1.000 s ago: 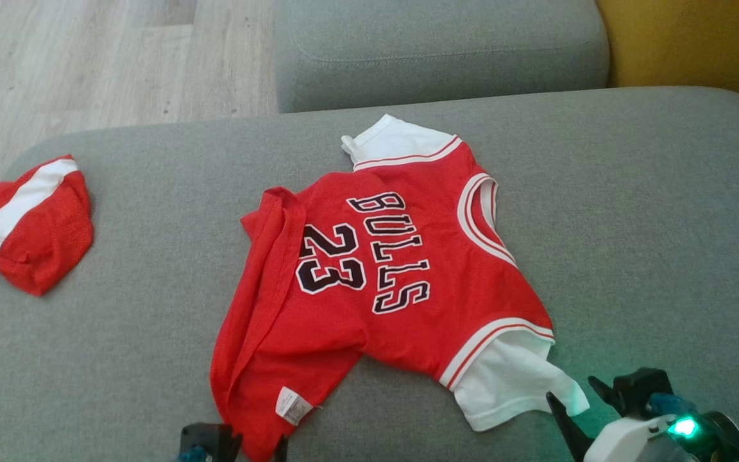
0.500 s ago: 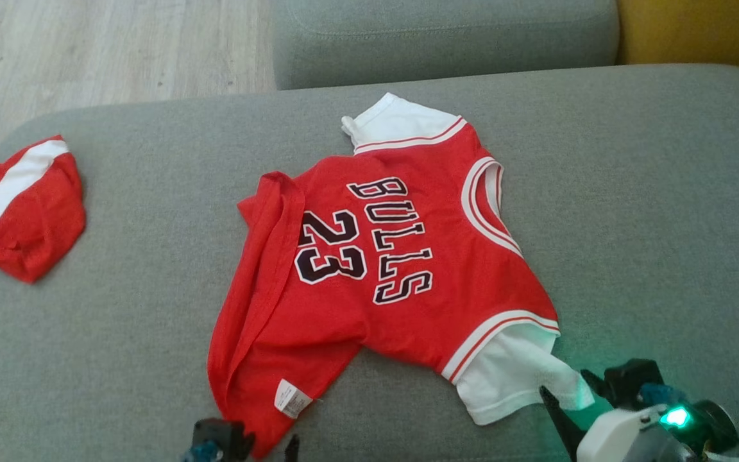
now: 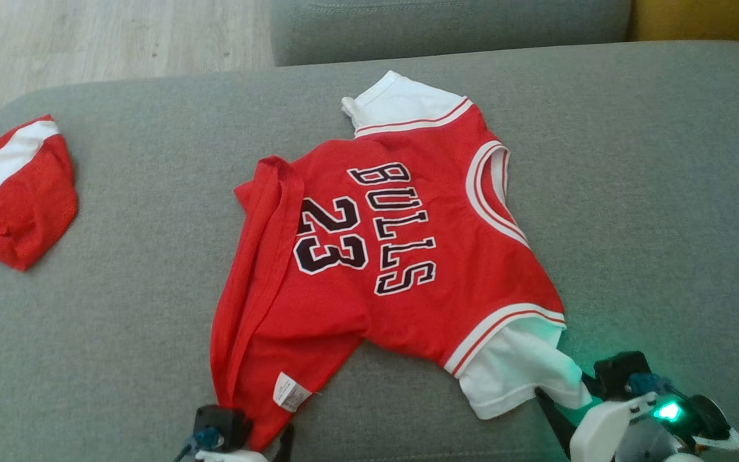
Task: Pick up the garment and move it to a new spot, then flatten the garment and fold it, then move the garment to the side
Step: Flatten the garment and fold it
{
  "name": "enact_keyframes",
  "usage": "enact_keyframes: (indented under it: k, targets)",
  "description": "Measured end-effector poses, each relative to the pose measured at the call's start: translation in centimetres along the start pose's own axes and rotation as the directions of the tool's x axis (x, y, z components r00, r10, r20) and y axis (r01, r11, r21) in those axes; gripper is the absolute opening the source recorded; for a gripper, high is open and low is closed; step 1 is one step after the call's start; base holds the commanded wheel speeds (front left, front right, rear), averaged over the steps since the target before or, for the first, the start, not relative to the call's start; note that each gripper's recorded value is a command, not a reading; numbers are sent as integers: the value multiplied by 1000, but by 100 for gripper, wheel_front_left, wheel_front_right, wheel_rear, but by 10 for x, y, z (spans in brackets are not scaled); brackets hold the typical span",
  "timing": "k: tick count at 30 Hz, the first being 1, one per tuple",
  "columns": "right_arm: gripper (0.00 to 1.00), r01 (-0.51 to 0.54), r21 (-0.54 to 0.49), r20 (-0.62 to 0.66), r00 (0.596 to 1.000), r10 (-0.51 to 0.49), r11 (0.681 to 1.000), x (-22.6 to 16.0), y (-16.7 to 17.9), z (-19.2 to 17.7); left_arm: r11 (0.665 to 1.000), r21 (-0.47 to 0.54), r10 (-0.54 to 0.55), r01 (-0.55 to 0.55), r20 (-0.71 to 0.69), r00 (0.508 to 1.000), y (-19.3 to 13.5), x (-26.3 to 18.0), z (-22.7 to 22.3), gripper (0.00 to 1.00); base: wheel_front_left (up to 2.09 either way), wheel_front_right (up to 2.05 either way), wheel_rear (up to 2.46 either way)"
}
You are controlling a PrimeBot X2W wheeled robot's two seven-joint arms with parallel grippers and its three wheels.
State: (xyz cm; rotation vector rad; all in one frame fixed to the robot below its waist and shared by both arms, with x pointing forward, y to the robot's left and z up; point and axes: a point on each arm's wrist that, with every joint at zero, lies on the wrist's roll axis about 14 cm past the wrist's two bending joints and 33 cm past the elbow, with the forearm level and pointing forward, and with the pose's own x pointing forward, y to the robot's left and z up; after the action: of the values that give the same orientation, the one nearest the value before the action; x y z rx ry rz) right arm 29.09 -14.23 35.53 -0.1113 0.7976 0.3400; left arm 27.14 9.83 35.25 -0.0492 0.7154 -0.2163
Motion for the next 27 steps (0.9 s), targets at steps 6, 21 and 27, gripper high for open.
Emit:
enact_keyframes:
  k: [6, 21, 27]
  targets:
    - [100, -23, -3, -4, 1000, 23, 1000, 7, 4, 5, 1000, 11, -3, 3, -8, 1000, 1, 5, 0, 38, 0, 0, 0]
    - [0, -103, 224, 246, 968, 46, 969, -20, -3, 74, 998, -52, -36, 43, 120, 992, -1, -6, 37, 0, 0, 0, 0]
    - [0, -253, 313, 532, 845, 51, 916, -97, -13, 143, 991, -39, -104, 125, 342, 934, -4, -51, 115, 0, 0, 0, 0]
